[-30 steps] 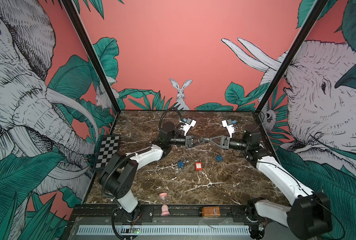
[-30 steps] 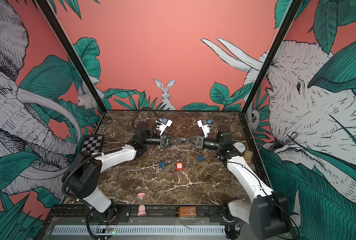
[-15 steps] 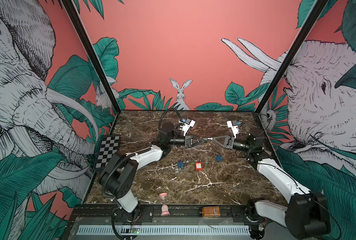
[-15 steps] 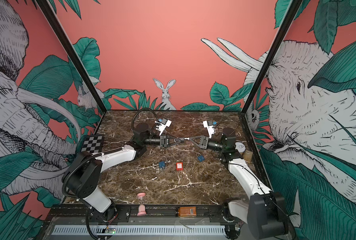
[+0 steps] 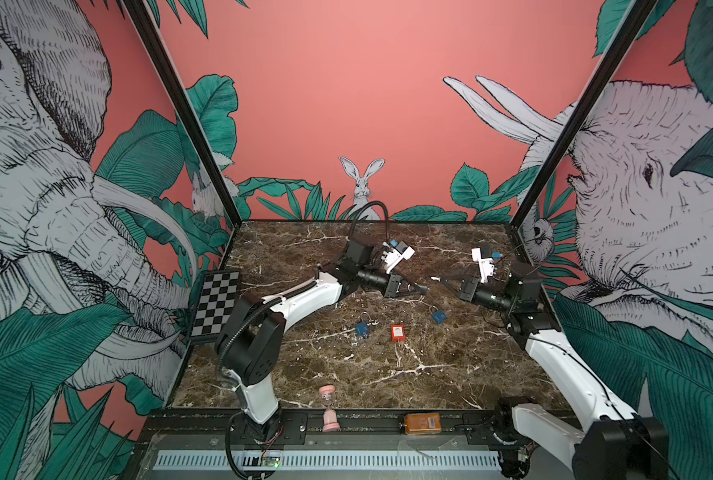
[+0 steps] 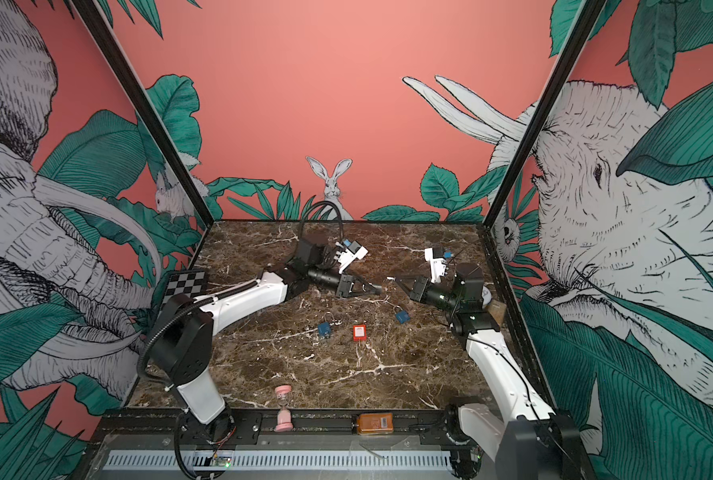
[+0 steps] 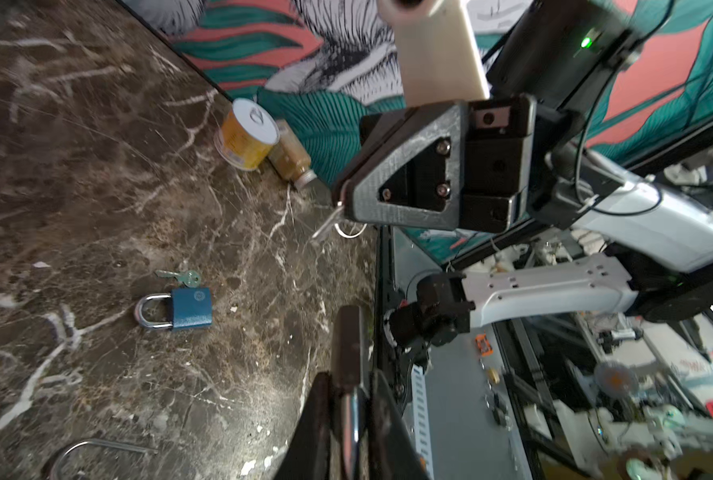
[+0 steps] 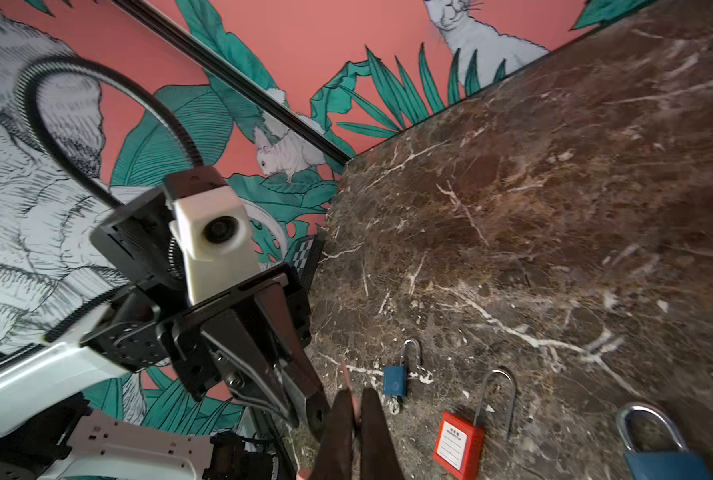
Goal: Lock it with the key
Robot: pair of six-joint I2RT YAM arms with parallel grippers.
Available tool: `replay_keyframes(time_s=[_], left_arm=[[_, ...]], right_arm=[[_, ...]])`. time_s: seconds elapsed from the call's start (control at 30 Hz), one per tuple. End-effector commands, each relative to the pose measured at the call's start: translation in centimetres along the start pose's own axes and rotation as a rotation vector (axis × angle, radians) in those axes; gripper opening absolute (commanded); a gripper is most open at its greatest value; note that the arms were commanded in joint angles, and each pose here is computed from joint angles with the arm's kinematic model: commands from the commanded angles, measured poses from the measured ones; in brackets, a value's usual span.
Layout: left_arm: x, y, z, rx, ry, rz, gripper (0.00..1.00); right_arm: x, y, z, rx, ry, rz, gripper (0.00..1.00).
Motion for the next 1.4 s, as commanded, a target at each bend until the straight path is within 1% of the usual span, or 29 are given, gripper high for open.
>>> replay_keyframes(time_s=[0.0,0.13,0.23,0.37,0.47,0.9,1.2,1.37], left_arm=[[-2.1,-3.4,1.0,0.015,0.008,0.235,0.00],[-3.7,-3.5,3.0,0.026,0.016,0.346,0.00],[-5.0,-4.1,4.5,0.036,0.043,0.437,0.00],[-6.7,-5.4,6.4,0.082,0.082,0.585,0.00],[-7.9,-6.0,7.5,0.098,0.101,0.631,0.00],[-11.8,-6.3,8.2,0.086,0.081,0.719,0.00],[-13.0,-5.7,9.4,0.085,0.075,0.720,0.00],[-13.3,-5.7,10.1,0.078,0.099,0.733,0.01]], right_arm=[[0.0,-3.1,-2.6,-0.092,-0.153,0.020,0.00],[-0.2,-6.4,-4.3,-0.158,-0.229,-0.014,0.00],[-0.3,-8.3,-4.8,-0.172,-0.277,-0.031,0.00],[0.0,-10.5,-5.7,-0.194,-0.323,-0.042,0.00],[0.3,-11.5,-6.4,-0.204,-0.355,-0.049,0.00],[0.0,-13.3,-7.7,-0.215,-0.375,-0.021,0.00],[-0.1,-14.3,-8.4,-0.216,-0.387,-0.015,0.00],[0.1,-15.0,-8.7,-0.220,-0.405,0.001,0.00]])
Point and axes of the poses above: each gripper's point midway between its finger pads, its own x axis back along the fingers, its own z axis along the line the jaws close on, y = z × x, the point moved 10 cm from there along x, back along the fingers, and after that the axes turned 9 degrees about x, right-handed, at the moved point
